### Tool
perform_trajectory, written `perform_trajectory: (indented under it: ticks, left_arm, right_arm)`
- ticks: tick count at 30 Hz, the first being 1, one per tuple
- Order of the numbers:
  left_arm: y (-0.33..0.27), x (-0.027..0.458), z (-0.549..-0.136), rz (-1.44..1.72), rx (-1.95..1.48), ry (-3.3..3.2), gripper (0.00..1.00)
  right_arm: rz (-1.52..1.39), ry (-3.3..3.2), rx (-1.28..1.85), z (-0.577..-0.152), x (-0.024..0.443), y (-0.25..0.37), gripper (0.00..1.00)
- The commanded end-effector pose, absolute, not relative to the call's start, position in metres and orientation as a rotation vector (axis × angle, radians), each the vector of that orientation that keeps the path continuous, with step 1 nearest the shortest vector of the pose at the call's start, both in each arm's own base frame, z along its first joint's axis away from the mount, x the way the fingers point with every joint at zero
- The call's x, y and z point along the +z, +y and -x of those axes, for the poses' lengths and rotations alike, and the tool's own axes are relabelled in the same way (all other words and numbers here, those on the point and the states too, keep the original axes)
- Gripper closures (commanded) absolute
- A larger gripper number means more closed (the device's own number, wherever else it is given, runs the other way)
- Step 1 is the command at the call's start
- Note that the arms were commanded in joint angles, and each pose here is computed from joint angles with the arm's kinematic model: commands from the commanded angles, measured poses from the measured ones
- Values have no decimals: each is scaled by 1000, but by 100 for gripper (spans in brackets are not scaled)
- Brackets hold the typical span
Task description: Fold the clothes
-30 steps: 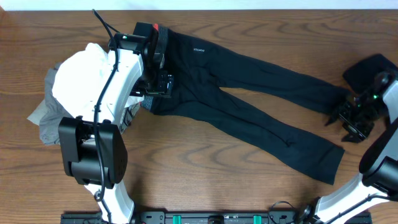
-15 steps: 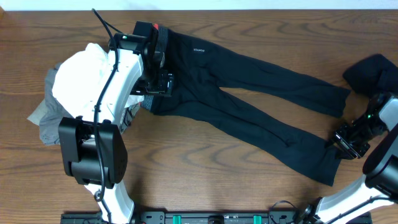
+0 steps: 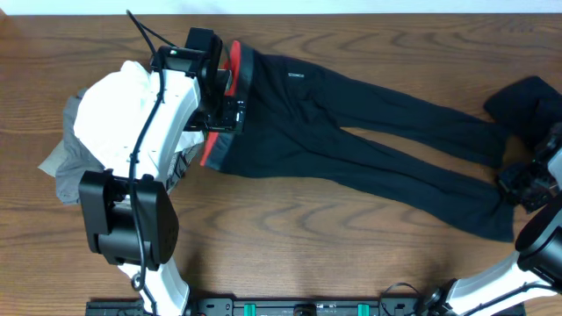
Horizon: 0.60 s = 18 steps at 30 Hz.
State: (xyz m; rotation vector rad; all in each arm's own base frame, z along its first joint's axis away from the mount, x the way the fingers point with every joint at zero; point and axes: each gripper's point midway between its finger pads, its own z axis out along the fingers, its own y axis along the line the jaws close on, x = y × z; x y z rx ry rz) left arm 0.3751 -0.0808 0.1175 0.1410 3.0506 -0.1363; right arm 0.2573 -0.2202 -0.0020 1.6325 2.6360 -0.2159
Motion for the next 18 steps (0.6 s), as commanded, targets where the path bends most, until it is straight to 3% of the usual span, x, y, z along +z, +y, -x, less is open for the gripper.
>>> perform_trajectory:
  ticks: [1,3,7,8,12,18]
  left_arm:
    - [-83,135,-378,-163,-151,3008,10]
    - [-82,134,-376,-162,-151,3017,10]
    - [-80,128,-362,-161,-142,3075,10]
    - [-79,125,-358,-160,-139,3094,10]
    - [-76,106,-343,-147,-130,3153,11]
    - [-75,52,-334,-142,-129,3158,10]
  right_arm:
    - [-1618,2577,-292,-270,10,-242,98]
    - [-1566,2569,-284,-281,20,-248,95]
    - [-1476,2606,-183,-299,45,-247,64]
    - [-1469,2603,-117,-305,53,-243,60]
    - [-1385,2628,90,-321,85,-226,54]
    - [-1329,2704,258,-311,105,-196,49]
